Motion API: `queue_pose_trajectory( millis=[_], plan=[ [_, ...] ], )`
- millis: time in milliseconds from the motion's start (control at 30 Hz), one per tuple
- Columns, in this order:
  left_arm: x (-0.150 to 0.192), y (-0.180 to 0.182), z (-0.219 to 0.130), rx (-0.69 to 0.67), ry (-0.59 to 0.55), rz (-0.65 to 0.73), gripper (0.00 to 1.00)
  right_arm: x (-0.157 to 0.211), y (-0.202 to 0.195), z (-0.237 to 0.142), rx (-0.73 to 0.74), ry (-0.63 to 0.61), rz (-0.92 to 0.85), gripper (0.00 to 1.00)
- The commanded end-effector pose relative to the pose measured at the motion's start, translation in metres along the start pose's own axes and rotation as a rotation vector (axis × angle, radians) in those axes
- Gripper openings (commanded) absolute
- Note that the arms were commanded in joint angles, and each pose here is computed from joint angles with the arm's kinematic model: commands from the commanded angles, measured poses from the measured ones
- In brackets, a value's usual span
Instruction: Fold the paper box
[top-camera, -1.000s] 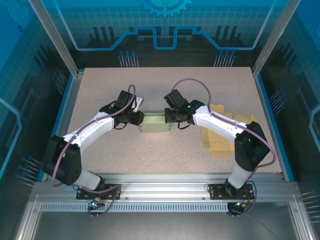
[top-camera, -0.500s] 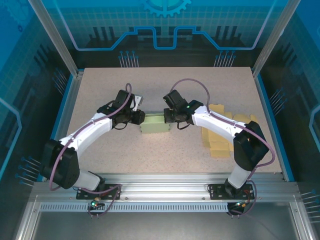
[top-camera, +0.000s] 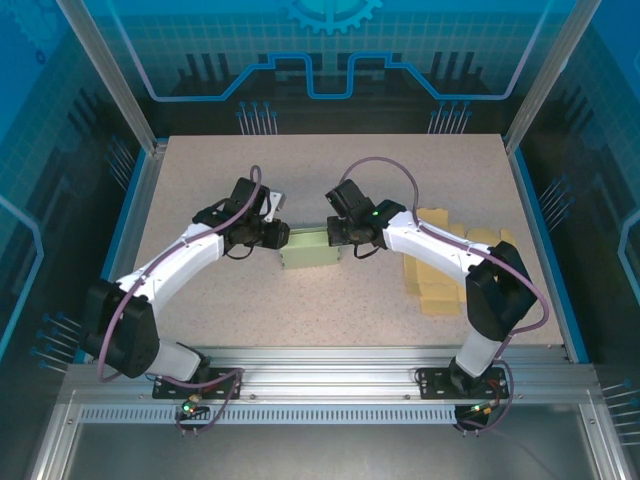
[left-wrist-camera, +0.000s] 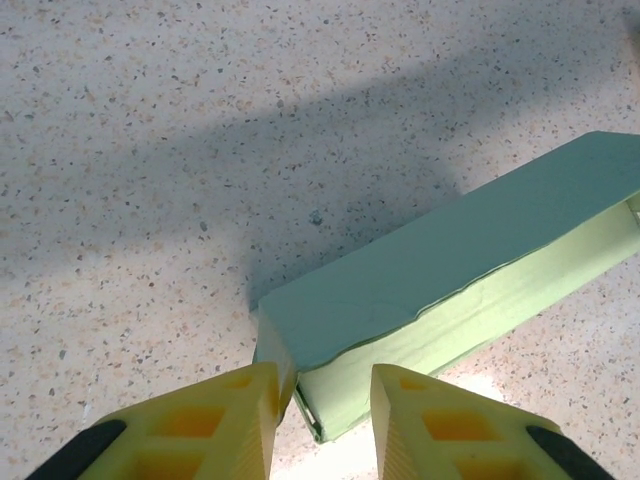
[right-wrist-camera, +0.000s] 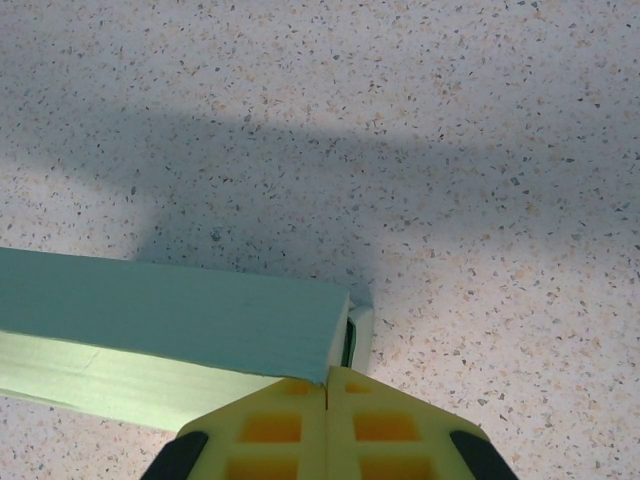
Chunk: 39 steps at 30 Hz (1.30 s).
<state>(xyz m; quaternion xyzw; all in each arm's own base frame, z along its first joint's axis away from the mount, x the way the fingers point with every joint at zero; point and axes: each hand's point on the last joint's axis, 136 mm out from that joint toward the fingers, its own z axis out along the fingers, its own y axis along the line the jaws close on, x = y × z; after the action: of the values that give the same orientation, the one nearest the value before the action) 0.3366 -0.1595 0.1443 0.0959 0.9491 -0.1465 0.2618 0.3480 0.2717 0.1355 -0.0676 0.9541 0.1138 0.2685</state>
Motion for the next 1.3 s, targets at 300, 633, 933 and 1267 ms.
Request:
queue_pose_trajectory(
  millis=[300, 633, 933, 1267],
  plan=[
    [0.009, 0.009, 0.003, -0.06, 0.061, 0.019, 0.34, 0.004, 0.008, 0.002, -0.001, 0.016, -0.029, 0.01],
    [-0.003, 0.012, 0.012, -0.082, 0.045, 0.042, 0.32, 0.002, 0.009, -0.002, -0.003, 0.012, -0.036, 0.01],
    [-0.009, 0.002, 0.008, -0.051, 0.04, 0.042, 0.11, 0.002, 0.01, -0.001, 0.0, 0.016, -0.041, 0.01],
    [-0.008, -0.006, 0.005, -0.019, 0.067, 0.025, 0.04, 0.003, 0.013, 0.001, 0.014, 0.025, -0.065, 0.01]
  ],
)
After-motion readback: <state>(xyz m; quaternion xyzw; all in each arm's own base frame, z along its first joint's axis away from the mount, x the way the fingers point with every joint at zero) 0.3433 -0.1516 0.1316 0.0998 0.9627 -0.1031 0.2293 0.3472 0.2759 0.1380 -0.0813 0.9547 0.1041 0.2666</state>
